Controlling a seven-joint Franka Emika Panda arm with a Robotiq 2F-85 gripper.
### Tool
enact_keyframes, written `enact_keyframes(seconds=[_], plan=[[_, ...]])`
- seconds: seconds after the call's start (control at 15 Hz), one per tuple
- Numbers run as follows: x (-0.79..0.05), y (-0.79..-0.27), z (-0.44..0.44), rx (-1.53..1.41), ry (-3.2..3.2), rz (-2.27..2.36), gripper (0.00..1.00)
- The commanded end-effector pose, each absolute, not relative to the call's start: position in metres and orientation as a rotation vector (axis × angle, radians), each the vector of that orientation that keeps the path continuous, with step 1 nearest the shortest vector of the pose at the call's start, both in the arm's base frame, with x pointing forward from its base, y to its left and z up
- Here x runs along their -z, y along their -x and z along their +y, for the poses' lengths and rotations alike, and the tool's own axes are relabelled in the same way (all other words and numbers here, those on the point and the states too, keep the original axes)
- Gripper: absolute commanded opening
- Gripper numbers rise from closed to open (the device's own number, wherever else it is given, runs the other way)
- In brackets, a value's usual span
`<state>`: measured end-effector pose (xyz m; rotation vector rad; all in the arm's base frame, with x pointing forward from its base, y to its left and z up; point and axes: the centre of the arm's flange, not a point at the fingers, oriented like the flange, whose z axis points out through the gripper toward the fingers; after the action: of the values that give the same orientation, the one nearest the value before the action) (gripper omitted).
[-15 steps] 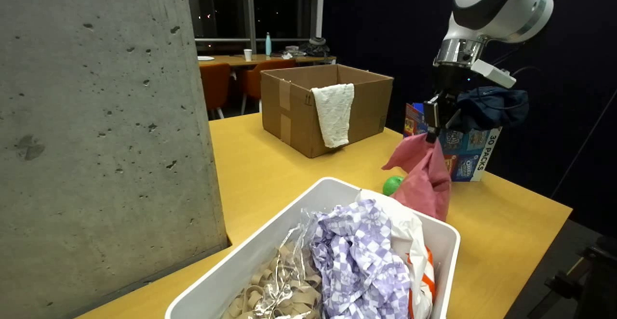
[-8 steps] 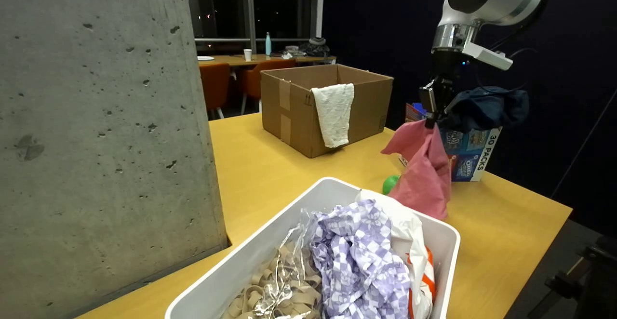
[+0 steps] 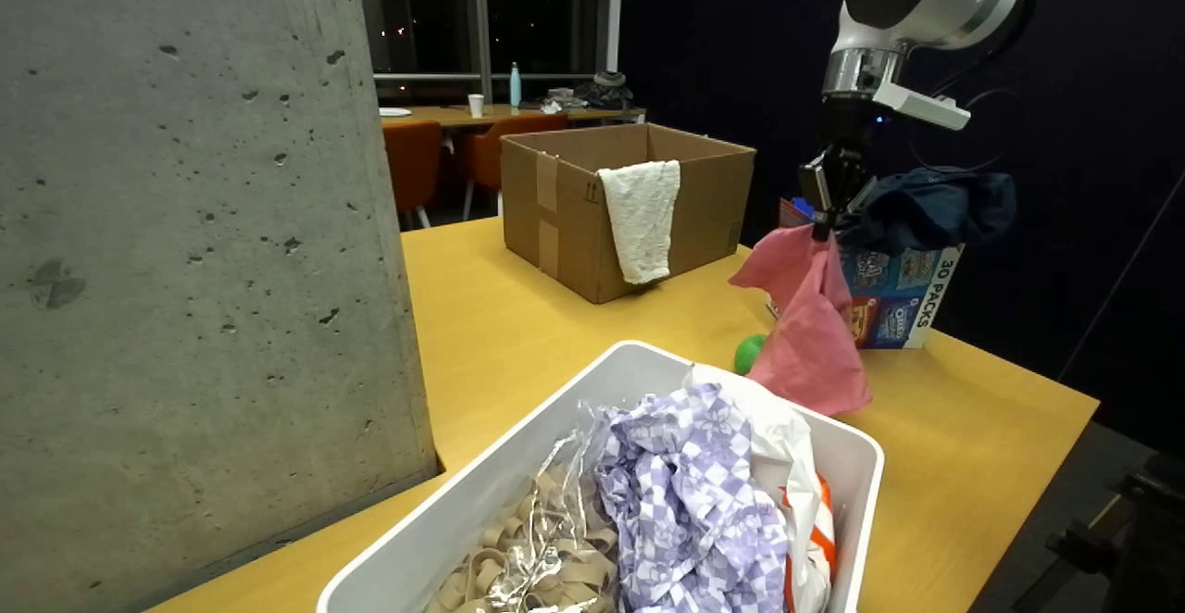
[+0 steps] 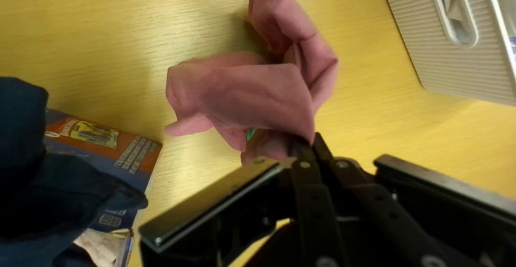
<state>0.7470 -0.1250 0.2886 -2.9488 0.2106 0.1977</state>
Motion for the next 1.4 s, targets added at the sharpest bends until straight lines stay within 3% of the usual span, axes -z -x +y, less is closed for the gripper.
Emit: enact_keyframes(seconds=[0.0,0.07,0.93,1.0,1.13,1.33], plan=[[-0.287,-0.791,-0.141,-0.200,2.989,0.245,0.04],[-0.285,-0.795,-0.144,-0.175,3.007,0.269,0.00],[-0.216,-0.846,-0.049,-0.165,3.039,0.069,0.01],[-0.216,-0.843,-0.044,-0.152,3.043,0.065,0.27],[-0.224,-0.829,-0.035,-0.137,3.037,0.068,0.35],[-0.238,-0.803,-0.028,-0.130,3.035,0.117,0.58]])
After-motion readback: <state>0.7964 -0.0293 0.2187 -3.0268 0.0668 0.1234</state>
